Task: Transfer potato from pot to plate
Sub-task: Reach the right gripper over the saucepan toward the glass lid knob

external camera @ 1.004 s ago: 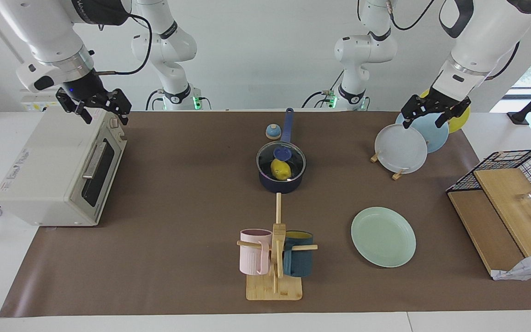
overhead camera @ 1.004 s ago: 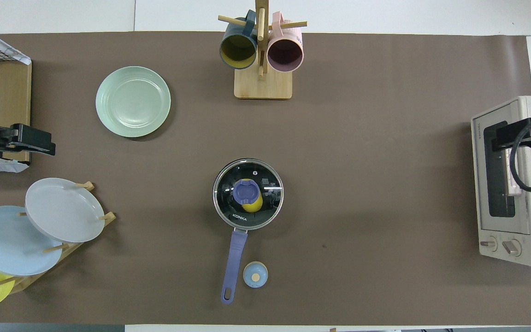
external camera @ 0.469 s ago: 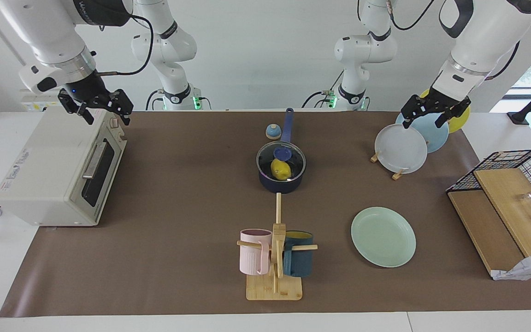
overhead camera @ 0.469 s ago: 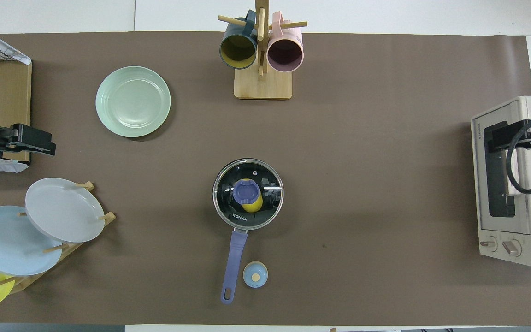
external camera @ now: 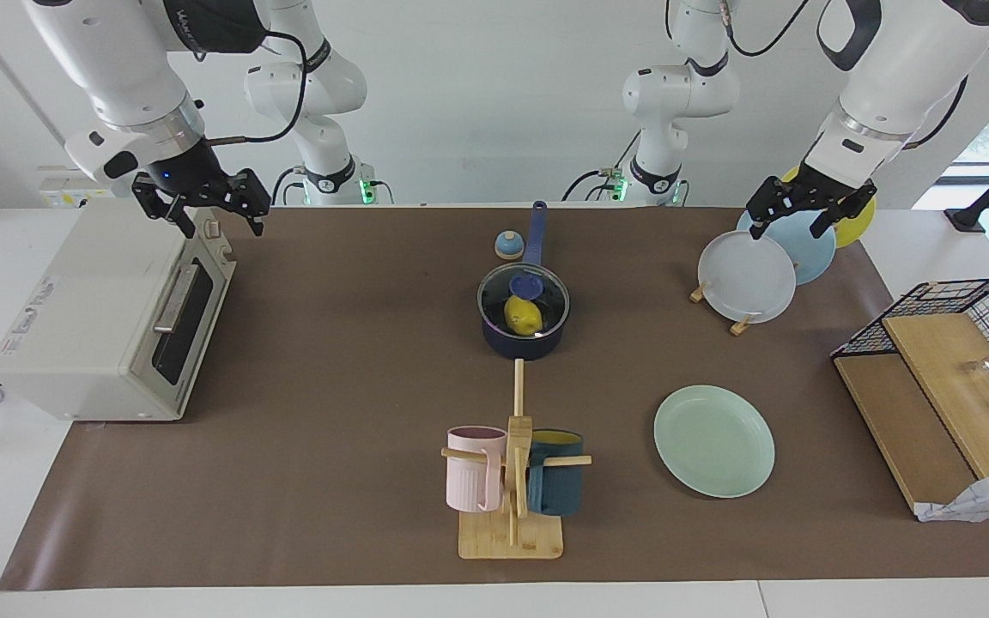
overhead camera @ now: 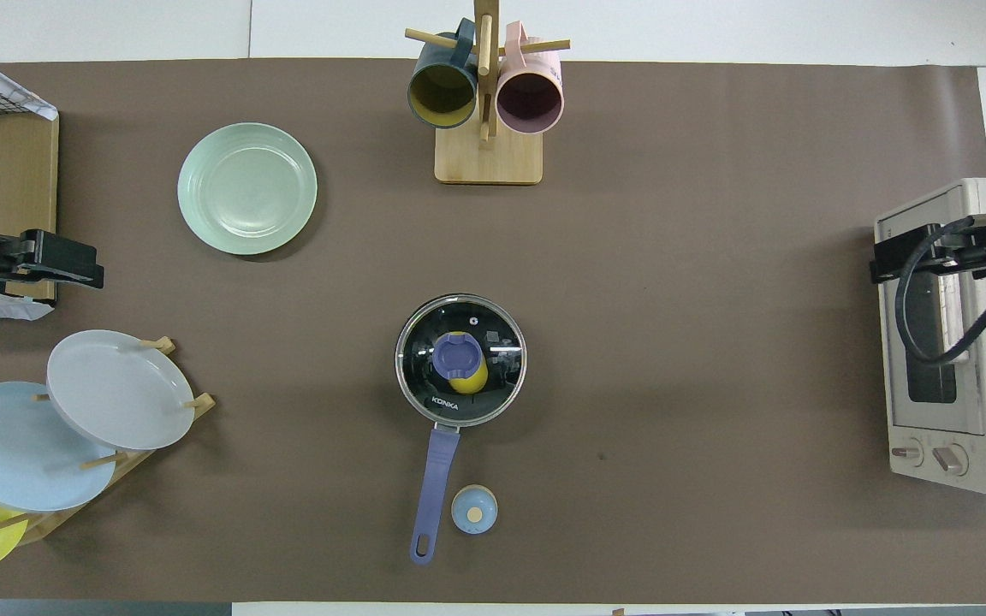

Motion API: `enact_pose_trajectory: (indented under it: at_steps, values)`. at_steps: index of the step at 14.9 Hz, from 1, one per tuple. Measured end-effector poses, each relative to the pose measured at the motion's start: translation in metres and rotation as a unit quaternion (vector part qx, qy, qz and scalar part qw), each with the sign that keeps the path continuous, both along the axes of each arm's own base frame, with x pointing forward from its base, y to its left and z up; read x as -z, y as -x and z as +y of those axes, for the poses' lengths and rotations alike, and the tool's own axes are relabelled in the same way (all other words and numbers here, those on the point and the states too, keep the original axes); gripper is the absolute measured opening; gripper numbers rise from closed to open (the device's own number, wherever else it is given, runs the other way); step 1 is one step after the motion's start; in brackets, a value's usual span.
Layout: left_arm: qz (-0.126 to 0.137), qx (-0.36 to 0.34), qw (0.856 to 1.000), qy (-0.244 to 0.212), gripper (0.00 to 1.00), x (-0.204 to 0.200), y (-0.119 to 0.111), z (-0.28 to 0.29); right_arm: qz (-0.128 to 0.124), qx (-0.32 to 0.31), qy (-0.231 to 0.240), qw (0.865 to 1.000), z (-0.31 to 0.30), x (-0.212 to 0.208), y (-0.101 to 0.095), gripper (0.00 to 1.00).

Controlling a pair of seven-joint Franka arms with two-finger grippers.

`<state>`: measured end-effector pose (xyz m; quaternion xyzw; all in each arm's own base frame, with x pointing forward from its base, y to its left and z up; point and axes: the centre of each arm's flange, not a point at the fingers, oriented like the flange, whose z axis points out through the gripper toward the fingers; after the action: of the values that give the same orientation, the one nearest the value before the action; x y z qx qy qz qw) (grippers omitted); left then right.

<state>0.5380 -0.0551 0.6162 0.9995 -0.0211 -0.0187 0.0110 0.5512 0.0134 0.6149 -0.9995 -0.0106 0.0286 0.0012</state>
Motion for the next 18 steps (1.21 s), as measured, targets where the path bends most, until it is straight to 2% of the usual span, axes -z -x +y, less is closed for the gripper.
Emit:
enact_pose_trajectory:
  at_steps: [4, 8, 10, 12, 14, 15, 18]
  values:
    - [0.000, 0.001, 1.000, 0.000, 1.00, 0.000, 0.000, -0.001, 0.002, -0.029, -0.007, 1.000, 0.062, 0.006, -0.005, 1.00]
    - [0.000, 0.002, 1.000, 0.000, 1.00, 0.000, 0.000, -0.003, 0.006, -0.002, -0.022, 1.000, 0.166, 0.009, 0.012, 1.00]
    - [0.000, 0.003, 1.000, 0.000, 1.00, 0.000, 0.000, -0.003, -0.004, 0.016, -0.032, 0.999, 0.221, 0.020, 0.016, 1.00]
    - [0.000, 0.003, 1.000, 0.000, 1.00, 0.000, 0.000, -0.003, -0.013, 0.020, -0.035, 0.999, 0.281, 0.040, 0.024, 1.00]
    - [0.000, 0.003, 1.000, 0.000, 1.00, 0.000, 0.000, -0.003, -0.011, 0.020, -0.025, 0.999, 0.336, 0.066, 0.039, 1.00]
    - [0.000, 0.003, 1.000, 0.000, 1.00, 0.000, 0.000, -0.003, -0.011, 0.024, -0.022, 0.999, 0.357, 0.078, 0.045, 1.00]
    - [0.000, 0.003, 1.000, 0.000, 1.00, 0.000, 0.000, -0.003, -0.031, 0.038, -0.038, 0.998, 0.398, 0.099, 0.053, 1.00]
